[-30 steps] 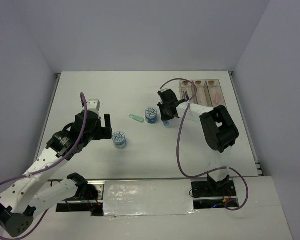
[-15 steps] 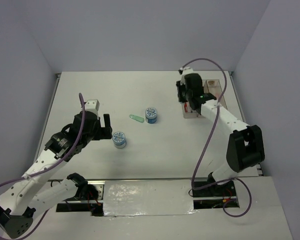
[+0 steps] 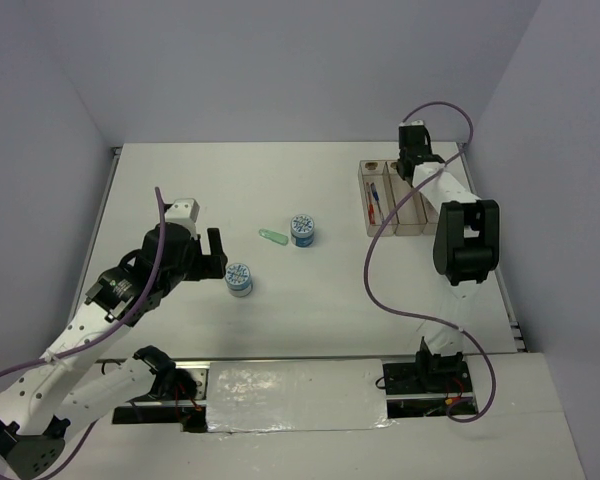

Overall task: Sort the stationery into containers
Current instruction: Place the stationery in the storage box, then pick up the stationery from the center of the board.

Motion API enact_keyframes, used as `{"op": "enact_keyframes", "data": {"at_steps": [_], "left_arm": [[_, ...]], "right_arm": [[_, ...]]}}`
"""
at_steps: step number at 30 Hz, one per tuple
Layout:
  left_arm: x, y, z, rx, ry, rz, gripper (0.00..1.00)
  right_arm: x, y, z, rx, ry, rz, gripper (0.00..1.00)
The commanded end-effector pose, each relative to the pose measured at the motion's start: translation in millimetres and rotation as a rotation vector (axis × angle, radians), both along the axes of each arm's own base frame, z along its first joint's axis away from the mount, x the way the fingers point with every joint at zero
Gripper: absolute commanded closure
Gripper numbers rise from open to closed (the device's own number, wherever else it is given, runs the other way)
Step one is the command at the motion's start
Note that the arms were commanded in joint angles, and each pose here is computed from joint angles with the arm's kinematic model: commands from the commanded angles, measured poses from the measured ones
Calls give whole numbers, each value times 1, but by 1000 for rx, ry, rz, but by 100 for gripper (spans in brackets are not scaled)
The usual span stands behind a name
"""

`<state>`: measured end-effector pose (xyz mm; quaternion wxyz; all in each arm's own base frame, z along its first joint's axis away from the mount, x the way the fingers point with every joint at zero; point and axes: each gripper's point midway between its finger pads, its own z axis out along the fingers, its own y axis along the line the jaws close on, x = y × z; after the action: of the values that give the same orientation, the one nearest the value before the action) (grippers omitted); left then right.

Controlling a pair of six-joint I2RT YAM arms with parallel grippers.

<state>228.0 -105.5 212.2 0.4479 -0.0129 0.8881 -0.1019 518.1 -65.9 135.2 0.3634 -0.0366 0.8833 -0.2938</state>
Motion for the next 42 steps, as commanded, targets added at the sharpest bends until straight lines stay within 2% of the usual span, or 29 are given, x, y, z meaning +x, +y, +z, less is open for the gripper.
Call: {"op": "enact_keyframes", "data": {"at_steps": [1,4,5,7,8,9,10,13,14,18,21,23,24,25,26,27,28,30,32,36,38,42], "left_arm": [[2,-6,5,-16,-30,-36,1],[2,-7,4,-16,-26,-41,1],[2,-8,5,-17,-29,-43,1],[2,-8,5,-18,-28,-45,1],[2,-8,5,-18,-28,-44,1],[2,-8,4,-15,-26,-45,1],[2,-8,4,-14,-25,-45,1],[2,-7,3,-12,-23,-41,1],[2,-7,3,-12,-23,-38,1],[3,-6,3,-10,-23,-31,1],[3,-5,3,-5,-23,-25,1],[4,0,4,3,-26,1,1],[4,2,5,5,-27,16,1],[5,8,6,12,-34,52,1],[5,13,6,21,-32,74,1],[5,18,8,25,-38,101,1],[6,26,10,32,-50,150,1],[4,36,13,40,-58,196,1],[2,44,19,32,-84,239,1],[-1,49,29,1,-131,259,1],[-2,50,30,-7,-139,260,1],[-1,49,29,-2,-129,257,1]], "right_arm": [[5,-26,26,-65,-40,-68,100],[9,-33,14,-53,-25,-74,99],[10,-35,7,-40,-13,-83,95],[12,-32,1,-10,-1,-82,81],[12,-31,-3,3,3,-79,65],[15,-25,-3,31,-12,-65,57],[15,-25,-4,42,-17,-65,44],[16,-21,-9,65,-10,-58,32],[16,-21,-9,68,-2,-59,24],[15,-14,0,97,-10,-62,19],[13,16,29,214,-78,-10,19],[11,75,60,387,-151,136,18],[8,101,73,439,-173,208,7],[-7,156,89,532,-180,370,2],[-11,186,102,579,-205,462,1],[-29,234,107,629,-181,598,1],[-38,261,110,667,-161,690,1],[-59,323,102,744,-67,909,1],[-83,371,84,731,32,1034,3],[-90,425,41,605,164,1149,9],[-92,439,22,517,210,1219,11],[-94,449,-8,451,290,1259,13]]}}
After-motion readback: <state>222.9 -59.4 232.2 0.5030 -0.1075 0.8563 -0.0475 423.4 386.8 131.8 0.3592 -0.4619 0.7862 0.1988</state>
